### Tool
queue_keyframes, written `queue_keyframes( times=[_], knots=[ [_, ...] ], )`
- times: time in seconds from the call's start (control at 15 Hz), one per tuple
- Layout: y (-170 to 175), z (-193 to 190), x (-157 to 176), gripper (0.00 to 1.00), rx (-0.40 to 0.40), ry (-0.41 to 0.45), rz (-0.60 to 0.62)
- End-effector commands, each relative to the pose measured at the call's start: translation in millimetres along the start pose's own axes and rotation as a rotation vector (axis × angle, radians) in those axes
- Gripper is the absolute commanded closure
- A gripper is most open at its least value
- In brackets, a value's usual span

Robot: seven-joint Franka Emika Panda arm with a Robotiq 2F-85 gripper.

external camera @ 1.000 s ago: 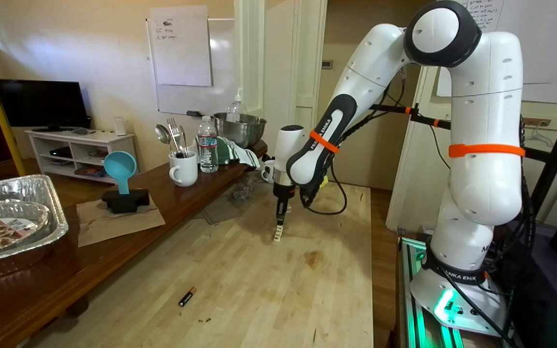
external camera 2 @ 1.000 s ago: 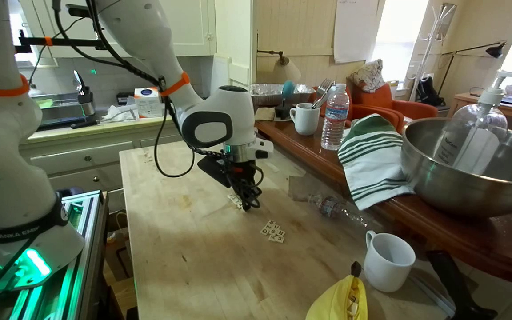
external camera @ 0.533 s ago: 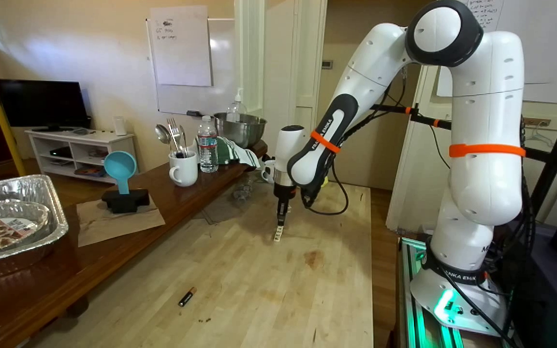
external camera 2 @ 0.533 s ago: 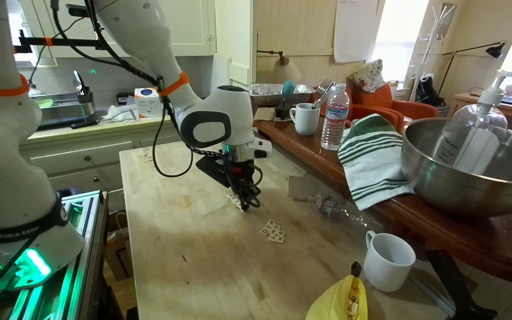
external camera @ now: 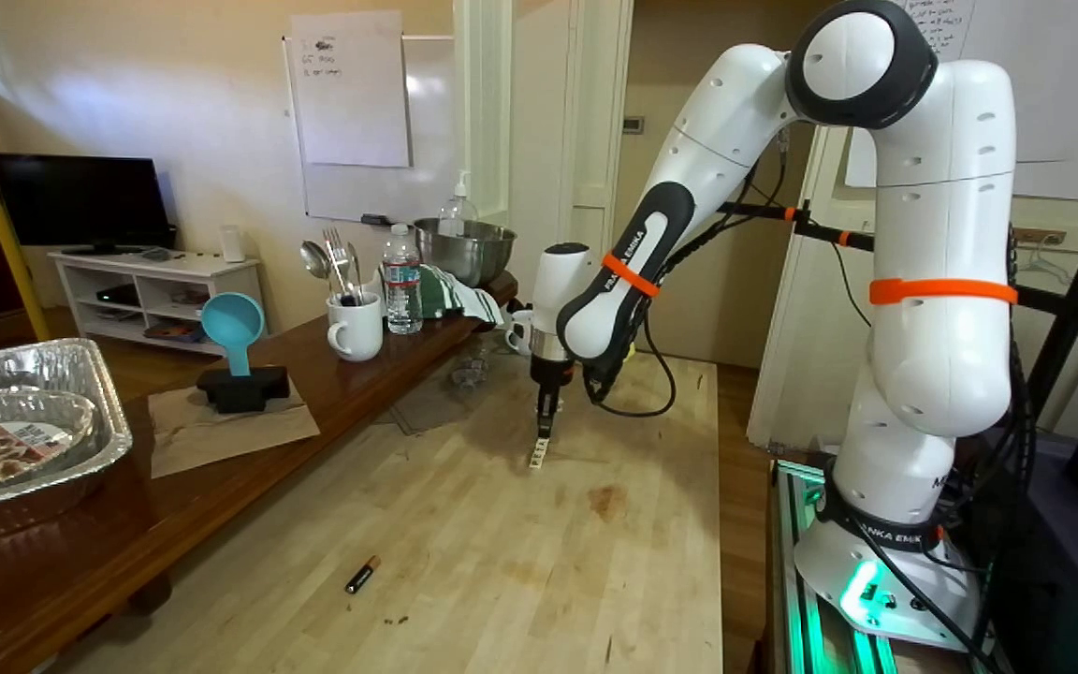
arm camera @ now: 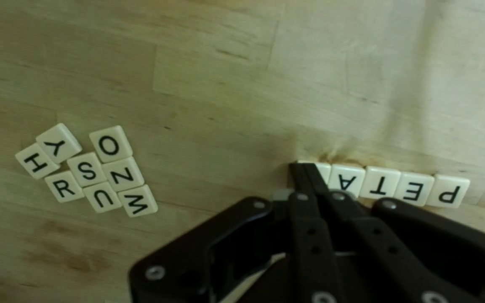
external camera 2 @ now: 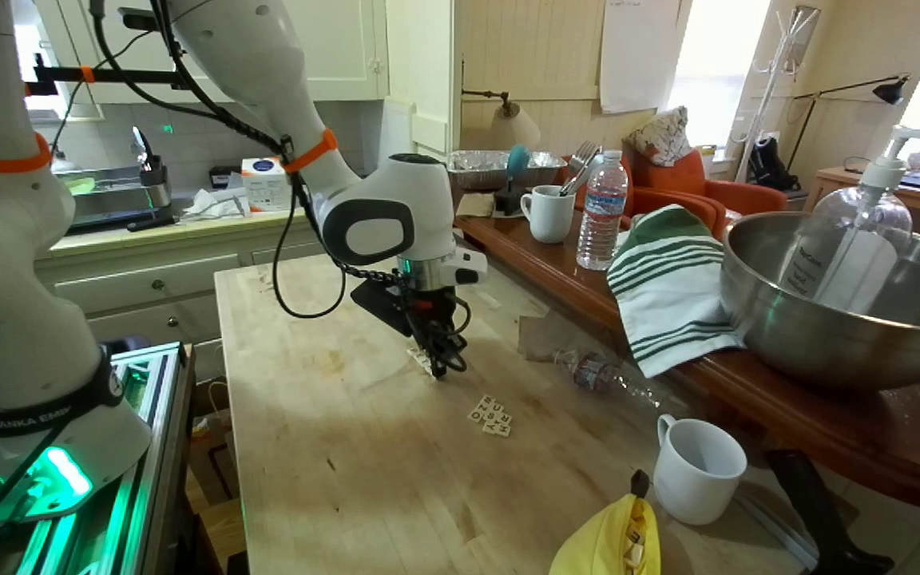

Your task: Put 5 letter blocks in a line

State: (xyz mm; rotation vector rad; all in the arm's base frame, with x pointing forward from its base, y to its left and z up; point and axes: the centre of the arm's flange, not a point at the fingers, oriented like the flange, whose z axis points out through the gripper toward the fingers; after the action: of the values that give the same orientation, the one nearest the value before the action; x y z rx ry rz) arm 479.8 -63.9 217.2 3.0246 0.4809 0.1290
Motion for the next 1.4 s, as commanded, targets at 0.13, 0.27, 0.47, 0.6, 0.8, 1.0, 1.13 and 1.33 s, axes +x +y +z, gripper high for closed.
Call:
queue_keyframes(
  times=[0.13, 0.27, 0.47, 0.6, 0.8, 1.0, 1.13, 1.33],
  knots=[
    [-4, -2, -6, 1.0, -0.007, -0.005, -0.02],
    [-4, -4, -5, 1.0, -0.012, -0.002, -0.024],
    [-4, -9, -4, 1.0, -0.019, 0.005, -0.031],
    [-4, -13, -3, 1.0, -0.024, 0.011, -0.034],
    [-4, -22, -2, 1.0, -0.024, 0.022, -0.035],
    [-7, -32, -1, 1.0, -0.016, 0.026, -0.029],
    [-12, -41, -2, 1.0, 0.002, 0.015, -0.024],
    [-22, -55, -4, 0.68, 0.025, 0.002, -0.03]
  ],
)
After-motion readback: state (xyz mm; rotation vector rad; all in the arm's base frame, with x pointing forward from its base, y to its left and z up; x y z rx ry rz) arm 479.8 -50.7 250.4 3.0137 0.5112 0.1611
